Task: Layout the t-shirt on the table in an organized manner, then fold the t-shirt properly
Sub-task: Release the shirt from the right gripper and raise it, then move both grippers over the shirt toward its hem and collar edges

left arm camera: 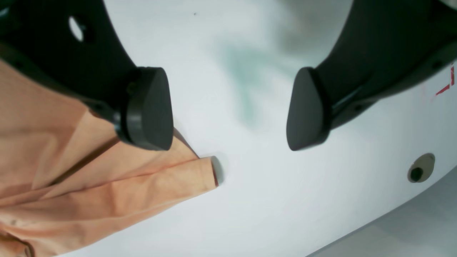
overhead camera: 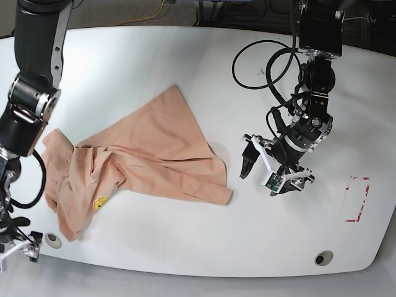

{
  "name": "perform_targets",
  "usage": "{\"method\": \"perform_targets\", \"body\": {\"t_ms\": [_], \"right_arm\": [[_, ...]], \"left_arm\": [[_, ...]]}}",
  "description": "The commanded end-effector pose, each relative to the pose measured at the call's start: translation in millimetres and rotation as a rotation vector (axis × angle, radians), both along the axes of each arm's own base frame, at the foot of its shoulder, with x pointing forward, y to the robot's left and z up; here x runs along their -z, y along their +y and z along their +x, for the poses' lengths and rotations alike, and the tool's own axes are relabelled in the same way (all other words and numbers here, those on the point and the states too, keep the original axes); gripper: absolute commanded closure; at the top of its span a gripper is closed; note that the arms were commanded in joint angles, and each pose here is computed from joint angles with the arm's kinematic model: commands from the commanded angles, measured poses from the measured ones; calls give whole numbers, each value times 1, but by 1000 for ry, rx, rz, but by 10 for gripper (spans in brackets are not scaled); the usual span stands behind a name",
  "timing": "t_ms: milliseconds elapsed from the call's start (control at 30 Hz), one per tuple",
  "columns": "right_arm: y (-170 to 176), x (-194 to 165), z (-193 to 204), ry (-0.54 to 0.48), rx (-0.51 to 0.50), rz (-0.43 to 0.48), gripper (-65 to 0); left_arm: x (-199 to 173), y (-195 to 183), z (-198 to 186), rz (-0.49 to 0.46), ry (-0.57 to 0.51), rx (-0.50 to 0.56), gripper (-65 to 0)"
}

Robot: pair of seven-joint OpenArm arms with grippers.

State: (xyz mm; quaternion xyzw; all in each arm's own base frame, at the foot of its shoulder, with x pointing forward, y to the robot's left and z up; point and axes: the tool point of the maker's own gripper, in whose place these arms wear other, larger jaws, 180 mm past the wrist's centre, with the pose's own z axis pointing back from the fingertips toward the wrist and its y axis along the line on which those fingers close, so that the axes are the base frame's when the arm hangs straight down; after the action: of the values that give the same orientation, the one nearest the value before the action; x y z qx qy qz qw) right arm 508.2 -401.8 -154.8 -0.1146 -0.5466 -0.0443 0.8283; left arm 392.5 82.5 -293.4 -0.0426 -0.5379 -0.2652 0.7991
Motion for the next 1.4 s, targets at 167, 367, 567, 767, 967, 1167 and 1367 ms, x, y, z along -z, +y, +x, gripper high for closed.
{"method": "perform_targets", "body": {"t_ms": [167,367,567,767,967,1167,1367], "right_arm": [[-26,6,-52,68,13,-47,-578],[-24,54,-95,89,-16,127,-581],[-6,96,-126,124,-77,260,-579],[7,134,-152,185,-119,321,-579],[20,158,-162,230,-149,347,-578],[20,186,-172,271,-127,409,-578],[9,207,-180,286,-79,432,-578]], "left_arm": [[-15,-29,-6,-18,-48,81,-467],[-11,-54,-25,-22,-41,149,-466],[-7,-62,-37,-28,-28,169,-463],[-8,-63,-39,-31,-31,172,-463],[-5,-63,-41,-32,-23,170,-462],[4,-62,-48,-34,2,166,-462],[5,-61,-50,-31,7,168,-462]]}}
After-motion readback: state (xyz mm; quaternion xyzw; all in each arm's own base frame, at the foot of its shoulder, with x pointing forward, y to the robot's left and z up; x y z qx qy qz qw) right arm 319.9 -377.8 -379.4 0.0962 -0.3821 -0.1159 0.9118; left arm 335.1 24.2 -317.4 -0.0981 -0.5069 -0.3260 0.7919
